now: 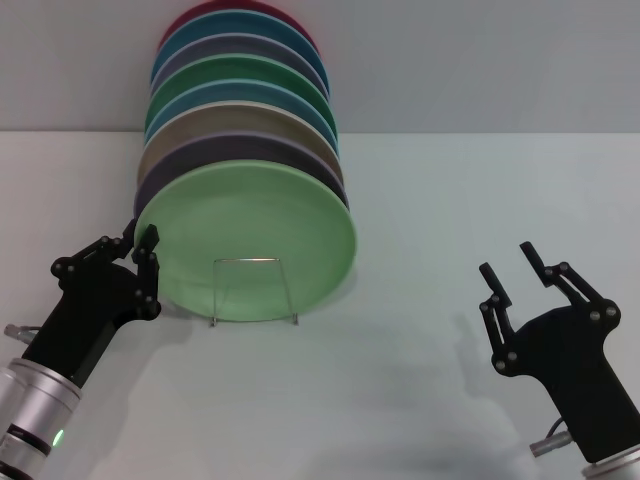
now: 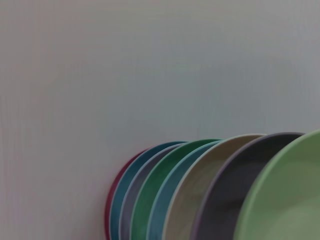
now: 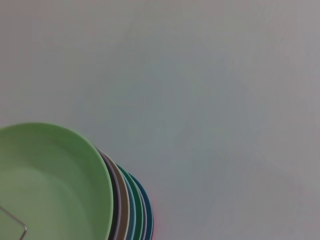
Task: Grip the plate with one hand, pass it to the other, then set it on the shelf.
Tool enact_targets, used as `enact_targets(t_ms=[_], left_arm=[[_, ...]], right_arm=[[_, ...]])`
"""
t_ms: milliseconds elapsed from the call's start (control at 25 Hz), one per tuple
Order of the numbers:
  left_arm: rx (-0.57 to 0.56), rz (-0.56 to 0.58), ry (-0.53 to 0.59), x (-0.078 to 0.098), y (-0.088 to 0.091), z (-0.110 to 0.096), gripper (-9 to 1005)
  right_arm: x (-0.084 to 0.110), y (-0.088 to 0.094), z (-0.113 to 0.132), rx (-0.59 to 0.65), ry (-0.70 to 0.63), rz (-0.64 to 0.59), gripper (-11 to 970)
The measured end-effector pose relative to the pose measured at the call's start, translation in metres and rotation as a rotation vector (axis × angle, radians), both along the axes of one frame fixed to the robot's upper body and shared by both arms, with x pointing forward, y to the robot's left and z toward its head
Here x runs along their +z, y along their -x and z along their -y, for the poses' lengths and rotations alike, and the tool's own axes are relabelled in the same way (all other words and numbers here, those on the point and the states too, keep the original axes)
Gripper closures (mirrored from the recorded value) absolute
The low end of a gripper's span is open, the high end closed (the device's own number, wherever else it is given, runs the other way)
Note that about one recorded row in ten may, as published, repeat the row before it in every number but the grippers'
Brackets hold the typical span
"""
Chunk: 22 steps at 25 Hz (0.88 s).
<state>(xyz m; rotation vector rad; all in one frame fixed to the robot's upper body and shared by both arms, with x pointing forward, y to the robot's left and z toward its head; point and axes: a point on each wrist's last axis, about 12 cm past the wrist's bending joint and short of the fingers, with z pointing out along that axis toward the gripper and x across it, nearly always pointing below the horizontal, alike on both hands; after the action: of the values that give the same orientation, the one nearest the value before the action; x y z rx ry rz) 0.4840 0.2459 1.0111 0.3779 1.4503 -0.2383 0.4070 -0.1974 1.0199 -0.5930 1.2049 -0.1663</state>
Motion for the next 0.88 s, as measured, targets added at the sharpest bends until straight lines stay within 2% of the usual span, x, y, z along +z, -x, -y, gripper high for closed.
enact_targets(t_ms=[160,320,560,720,880], left_arm=[[0.007,0.01,0.024,0.002,0.002,-0.001,926],[0.013,0.049,0.045,0.004,0.011,-0.006,749],[0.048,0.153,0.105,0.011,0.04,-0.02,469],[0.048,0.124,0.199,0.011,0.044,-0.027,456],[0.059,0.072,0.314,0.01,0.042,-0.04,444]], right_arm=[[0.0,-0.001,0.001,-0.003,0.004,0.0,612],[0.0,-0.006,0.004,-0.023,-0.001,-0.006,613],[0.004,-0.021,0.018,-0.109,-0.105,-0.014,594],[0.006,-0.036,0.031,-0.184,-0.241,-0.042,576],[0.006,-0.047,0.043,-0.205,-0.35,-0.07,557]])
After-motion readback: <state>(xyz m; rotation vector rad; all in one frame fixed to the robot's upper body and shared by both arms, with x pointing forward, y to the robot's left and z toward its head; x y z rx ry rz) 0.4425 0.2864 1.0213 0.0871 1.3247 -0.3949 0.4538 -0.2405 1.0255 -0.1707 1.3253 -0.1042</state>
